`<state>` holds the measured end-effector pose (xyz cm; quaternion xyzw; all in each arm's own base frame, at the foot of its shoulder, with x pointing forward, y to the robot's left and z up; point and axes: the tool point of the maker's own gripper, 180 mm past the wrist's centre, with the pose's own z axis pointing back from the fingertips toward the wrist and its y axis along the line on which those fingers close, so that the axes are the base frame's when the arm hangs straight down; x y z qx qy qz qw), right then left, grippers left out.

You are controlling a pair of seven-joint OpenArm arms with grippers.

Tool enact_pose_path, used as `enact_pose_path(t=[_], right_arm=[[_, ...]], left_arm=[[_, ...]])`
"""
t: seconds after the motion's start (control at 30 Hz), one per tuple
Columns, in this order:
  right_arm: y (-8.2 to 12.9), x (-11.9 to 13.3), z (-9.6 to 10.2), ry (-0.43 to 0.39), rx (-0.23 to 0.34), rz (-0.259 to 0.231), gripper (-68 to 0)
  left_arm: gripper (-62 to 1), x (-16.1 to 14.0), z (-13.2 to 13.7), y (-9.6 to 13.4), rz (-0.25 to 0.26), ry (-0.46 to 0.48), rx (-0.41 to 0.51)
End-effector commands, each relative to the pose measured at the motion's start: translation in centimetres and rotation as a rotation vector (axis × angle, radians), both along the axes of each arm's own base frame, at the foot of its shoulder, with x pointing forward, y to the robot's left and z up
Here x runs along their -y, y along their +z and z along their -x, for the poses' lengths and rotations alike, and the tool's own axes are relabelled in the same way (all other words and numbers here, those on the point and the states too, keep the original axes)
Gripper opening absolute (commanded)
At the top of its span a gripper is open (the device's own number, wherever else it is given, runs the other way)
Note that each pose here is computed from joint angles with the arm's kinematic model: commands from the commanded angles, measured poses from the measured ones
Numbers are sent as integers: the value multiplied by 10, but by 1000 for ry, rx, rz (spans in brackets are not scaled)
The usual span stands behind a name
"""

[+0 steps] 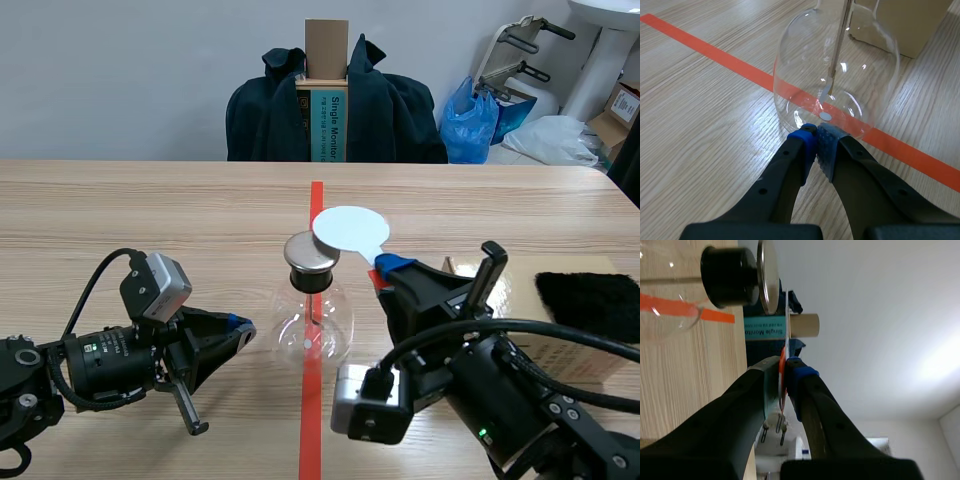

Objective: Do the electroscope experiment.
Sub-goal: 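Move the plate toward and away from the electroscope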

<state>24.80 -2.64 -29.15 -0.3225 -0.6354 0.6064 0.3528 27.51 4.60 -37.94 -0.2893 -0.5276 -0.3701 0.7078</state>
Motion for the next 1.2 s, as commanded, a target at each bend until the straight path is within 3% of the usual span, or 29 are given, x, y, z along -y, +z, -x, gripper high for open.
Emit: enact_pose_path(t=[0.0,0.33,0.5,0.67,1.17], right_arm=[[10,7,-7,-31,36,-4,-669],[8,39,-22,-228,24,-4,-669],[8,44,-24,-260,22,-4,-669],[8,39,-22,-227,24,-5,-669],[10,3,-4,-7,37,-4,-669]], left_arm=[[-578,2,-6,12,31,4,31],[-578,2,-5,11,31,4,28],[-578,2,-5,11,31,4,28],[-578,2,-5,11,31,4,28],[-578,2,-5,11,31,4,28]])
